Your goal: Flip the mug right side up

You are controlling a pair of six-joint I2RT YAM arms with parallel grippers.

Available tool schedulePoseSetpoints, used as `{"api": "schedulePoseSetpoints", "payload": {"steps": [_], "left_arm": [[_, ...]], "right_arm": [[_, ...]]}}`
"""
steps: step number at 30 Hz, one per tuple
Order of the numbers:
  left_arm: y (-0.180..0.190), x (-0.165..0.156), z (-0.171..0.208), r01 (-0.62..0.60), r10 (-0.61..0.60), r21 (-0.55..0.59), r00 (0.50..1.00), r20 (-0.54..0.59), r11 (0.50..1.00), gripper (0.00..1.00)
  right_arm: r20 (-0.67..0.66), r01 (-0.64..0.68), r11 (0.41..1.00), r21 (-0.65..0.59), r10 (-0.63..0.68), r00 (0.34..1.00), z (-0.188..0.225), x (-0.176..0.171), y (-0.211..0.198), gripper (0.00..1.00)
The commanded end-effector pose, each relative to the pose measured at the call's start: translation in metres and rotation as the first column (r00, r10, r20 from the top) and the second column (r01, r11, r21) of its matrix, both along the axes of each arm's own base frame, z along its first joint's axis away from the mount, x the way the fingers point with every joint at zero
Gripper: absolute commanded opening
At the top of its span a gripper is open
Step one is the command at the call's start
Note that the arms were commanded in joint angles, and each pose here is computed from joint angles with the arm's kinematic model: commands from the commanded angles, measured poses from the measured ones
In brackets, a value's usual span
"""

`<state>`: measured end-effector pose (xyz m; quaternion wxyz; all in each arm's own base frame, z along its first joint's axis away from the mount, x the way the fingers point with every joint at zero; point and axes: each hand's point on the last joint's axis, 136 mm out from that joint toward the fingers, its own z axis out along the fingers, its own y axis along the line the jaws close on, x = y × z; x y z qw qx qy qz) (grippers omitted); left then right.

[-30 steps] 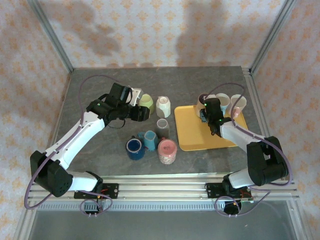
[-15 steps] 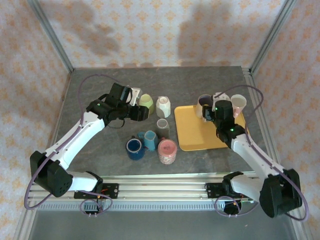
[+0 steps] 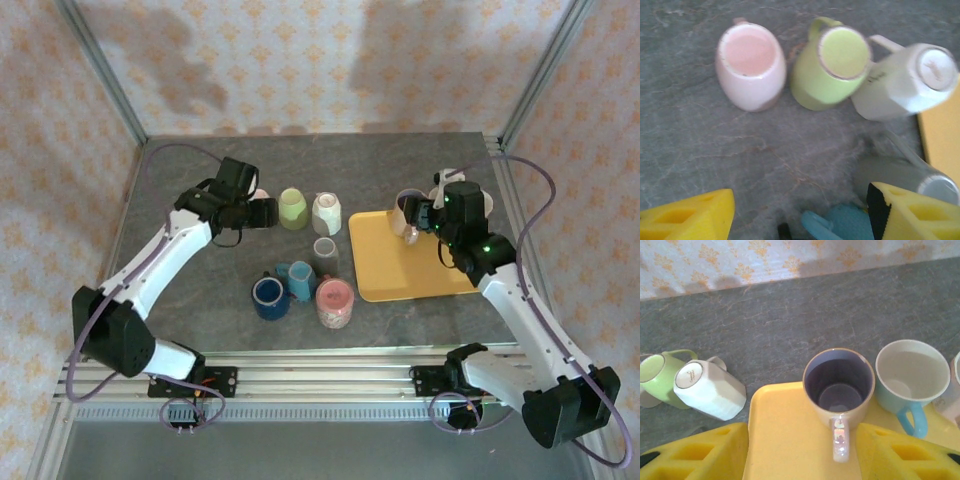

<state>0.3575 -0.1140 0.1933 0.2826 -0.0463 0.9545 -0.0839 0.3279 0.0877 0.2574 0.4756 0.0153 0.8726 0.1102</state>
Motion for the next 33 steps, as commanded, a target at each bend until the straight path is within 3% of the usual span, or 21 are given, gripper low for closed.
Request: {"api": "schedulePoseSetpoints", "payload": {"steps": [1,11,17,25,33], "left_arm": [[0.026,0.019,-0.002,-0.085,0.085,0.063,0.996,-0.002,0.994,0.74],[0.036,0.090,-0.019,-0.072,0.072,0.025,0.997,-0.031,0.997,0.89],[0.028,0.112,-0.038,-0.046,0.047,0.018,0.997,-0.063,0.999,0.84],[0.032,0.110,-0.075,-0.028,0.039,0.069,0.987,-0.159,0.997,0.80],[0.030,0.109,-0.085,0.013,0.003,0.081,0.982,-0.191,0.997,0.74]], "right_arm": [[-0.094,0.045,0.998,0.049,-0.041,0.995,-0.006,-0.007,-0.002,0.58],[-0.124,0.036,0.995,0.096,-0.024,0.992,-0.003,0.004,0.009,0.59],[-0.150,0.021,0.994,0.108,-0.004,0.989,-0.010,0.007,0.014,0.59],[-0.153,0.018,0.993,0.116,0.000,0.988,-0.006,-0.002,0.013,0.59],[-0.152,0.026,0.990,0.136,-0.005,0.988,-0.005,-0.003,0.014,0.59]]}}
